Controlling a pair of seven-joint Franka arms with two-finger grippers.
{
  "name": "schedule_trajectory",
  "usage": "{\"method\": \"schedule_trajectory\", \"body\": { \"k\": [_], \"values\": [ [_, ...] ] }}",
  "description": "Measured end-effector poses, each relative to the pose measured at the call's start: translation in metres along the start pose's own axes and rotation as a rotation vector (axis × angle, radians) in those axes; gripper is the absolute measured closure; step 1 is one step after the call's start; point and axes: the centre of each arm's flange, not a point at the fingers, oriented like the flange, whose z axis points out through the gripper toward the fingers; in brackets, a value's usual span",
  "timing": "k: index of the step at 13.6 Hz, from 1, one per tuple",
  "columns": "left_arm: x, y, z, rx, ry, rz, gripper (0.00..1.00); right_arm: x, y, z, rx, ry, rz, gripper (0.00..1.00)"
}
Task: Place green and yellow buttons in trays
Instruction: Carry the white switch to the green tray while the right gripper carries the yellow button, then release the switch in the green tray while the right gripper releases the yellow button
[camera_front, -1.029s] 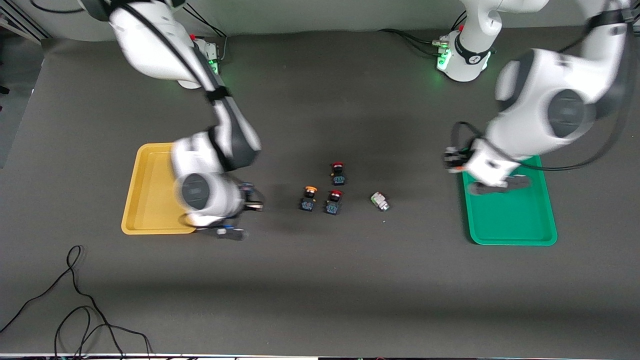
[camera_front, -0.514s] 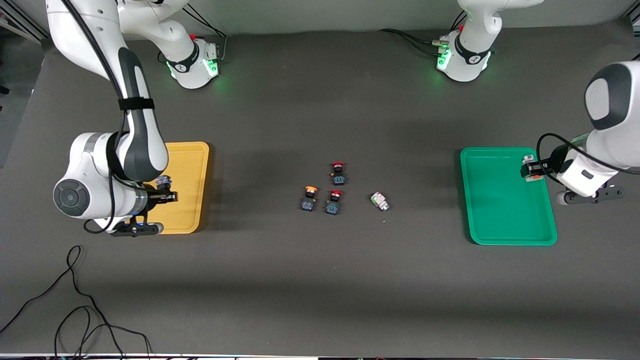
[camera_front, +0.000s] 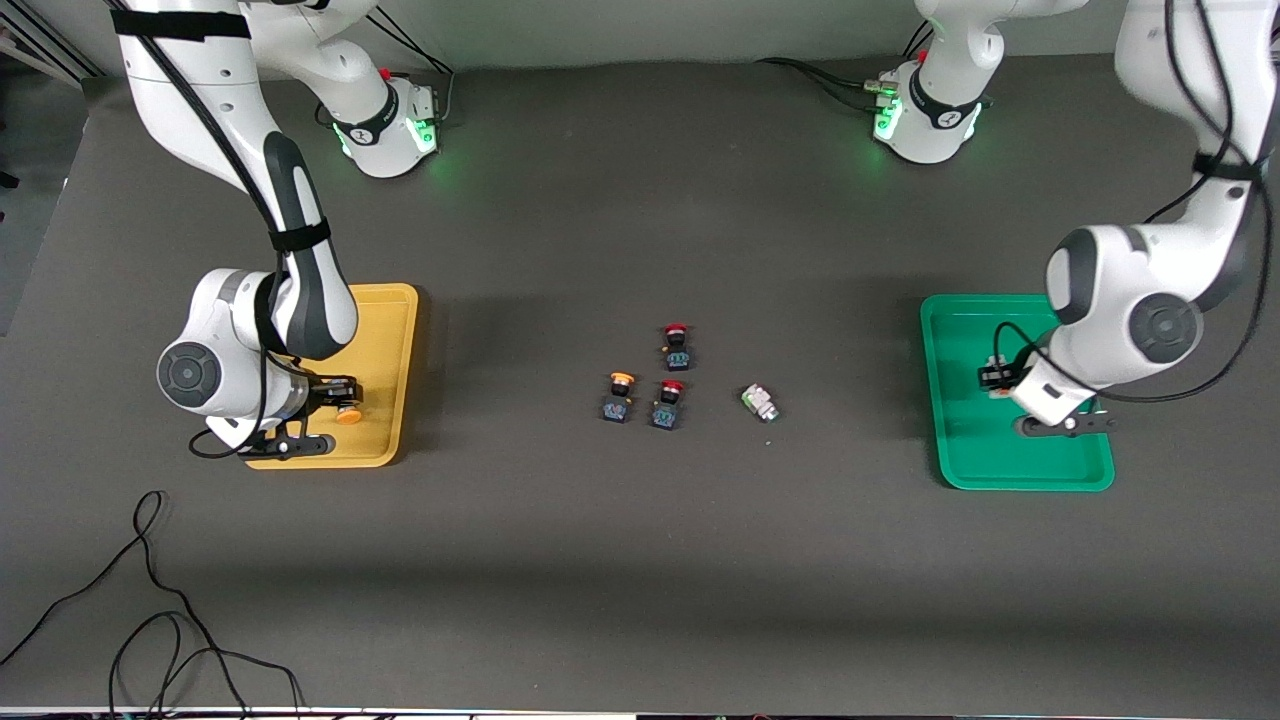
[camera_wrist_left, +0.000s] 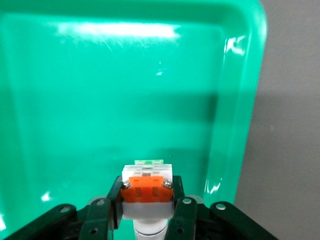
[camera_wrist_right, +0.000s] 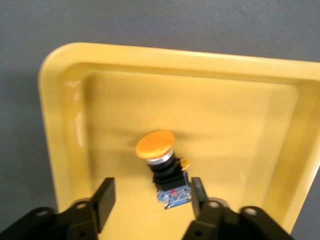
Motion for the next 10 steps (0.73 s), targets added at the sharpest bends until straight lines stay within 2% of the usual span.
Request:
{"method": "schedule_trajectory", "body": {
  "k": [2,5,6,10],
  "values": [
    [0.002,0.001,0.022,-0.001,-0.01,0.004,0.59,-0.002,-0.011,-0.037,0.06,-0.008,0.001,0.02],
    [0.003,0.002,0.029,-0.001,-0.013,0.015,0.59,-0.006,-0.055,-0.1,0.137,0.006,0.082,0.0],
    [0.004,0.001,0.027,-0.001,-0.01,0.032,0.53,-0.006,-0.085,-0.115,0.149,0.023,0.122,0.0],
    [0.016,-0.015,-0.007,0.0,-0.006,0.036,0.07,-0.003,-0.216,-0.135,0.201,0.049,0.236,0.0]
  ]
}}
